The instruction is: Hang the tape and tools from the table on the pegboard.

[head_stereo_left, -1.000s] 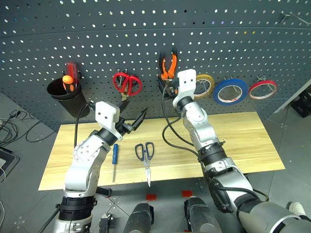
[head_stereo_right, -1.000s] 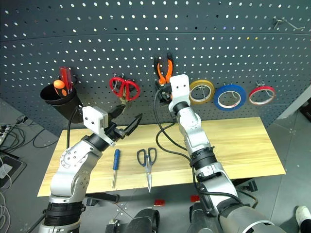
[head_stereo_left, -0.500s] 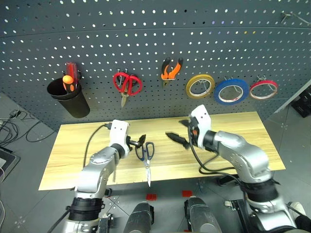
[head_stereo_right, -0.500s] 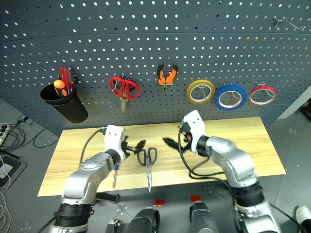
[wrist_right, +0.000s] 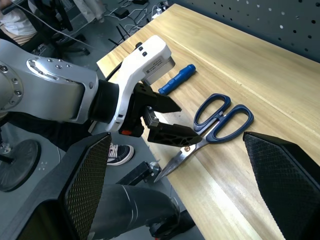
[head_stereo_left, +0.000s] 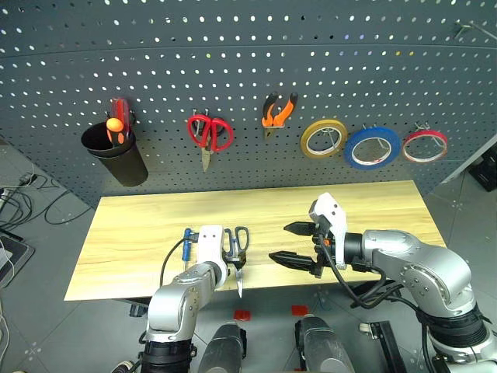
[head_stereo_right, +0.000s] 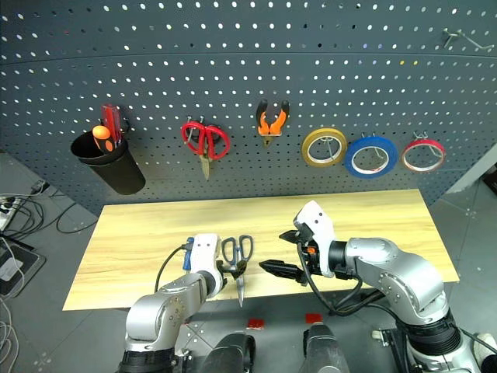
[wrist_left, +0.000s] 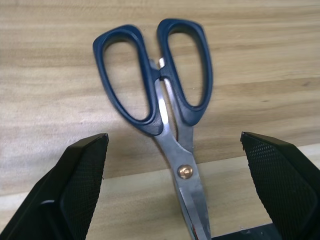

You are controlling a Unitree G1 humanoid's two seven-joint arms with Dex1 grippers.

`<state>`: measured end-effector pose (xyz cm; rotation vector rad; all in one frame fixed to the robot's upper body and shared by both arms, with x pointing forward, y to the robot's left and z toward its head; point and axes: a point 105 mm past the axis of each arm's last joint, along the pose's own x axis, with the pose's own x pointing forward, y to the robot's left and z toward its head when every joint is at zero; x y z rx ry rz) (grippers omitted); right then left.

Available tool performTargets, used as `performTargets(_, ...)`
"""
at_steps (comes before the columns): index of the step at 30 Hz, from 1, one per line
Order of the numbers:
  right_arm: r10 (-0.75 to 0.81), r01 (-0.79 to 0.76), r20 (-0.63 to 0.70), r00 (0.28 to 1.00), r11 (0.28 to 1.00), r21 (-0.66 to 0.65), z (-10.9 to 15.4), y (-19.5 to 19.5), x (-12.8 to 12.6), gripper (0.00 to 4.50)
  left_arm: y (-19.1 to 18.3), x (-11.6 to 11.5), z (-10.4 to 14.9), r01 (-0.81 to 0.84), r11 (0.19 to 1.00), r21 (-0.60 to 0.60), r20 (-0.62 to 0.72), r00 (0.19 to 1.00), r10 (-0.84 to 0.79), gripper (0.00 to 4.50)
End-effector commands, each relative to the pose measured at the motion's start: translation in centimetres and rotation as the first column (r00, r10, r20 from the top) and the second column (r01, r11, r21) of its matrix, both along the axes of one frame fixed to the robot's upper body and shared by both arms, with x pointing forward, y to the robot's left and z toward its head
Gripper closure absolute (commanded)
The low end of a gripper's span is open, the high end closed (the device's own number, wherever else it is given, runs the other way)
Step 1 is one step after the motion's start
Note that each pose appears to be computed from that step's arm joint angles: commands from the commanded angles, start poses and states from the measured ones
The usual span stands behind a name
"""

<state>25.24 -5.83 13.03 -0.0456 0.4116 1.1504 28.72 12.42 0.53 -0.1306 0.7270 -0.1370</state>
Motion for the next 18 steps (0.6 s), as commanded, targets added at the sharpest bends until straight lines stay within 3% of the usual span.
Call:
performTargets(1, 0.010, -0.010, 0.028, 1.000, 1.000, 0.027, 1.0, 0.0, -0.3, 0.00, -0.1, 0.5, -0.3, -0.021, 1.000, -0.003, -0.021, 1.000, 0.021, 0.03)
performTargets(16, 0.001, 0.002, -0.049, 0.999, 0.998, 0.064, 1.1, -0.5, -0.8, 0.00, -2.1, 1.1, -2.8, -0.029, 0.999, -0.022, -0.147, 0.989, 0.026, 0.03)
performTargets(18, -0.004, 0.009, -0.063, 0.998, 0.997, 0.072, 1.2, -0.6, -0.8, 0.00, -2.3, 1.0, -3.1, -0.045, 0.998, -0.032, -0.165, 0.986, 0.039, 0.55)
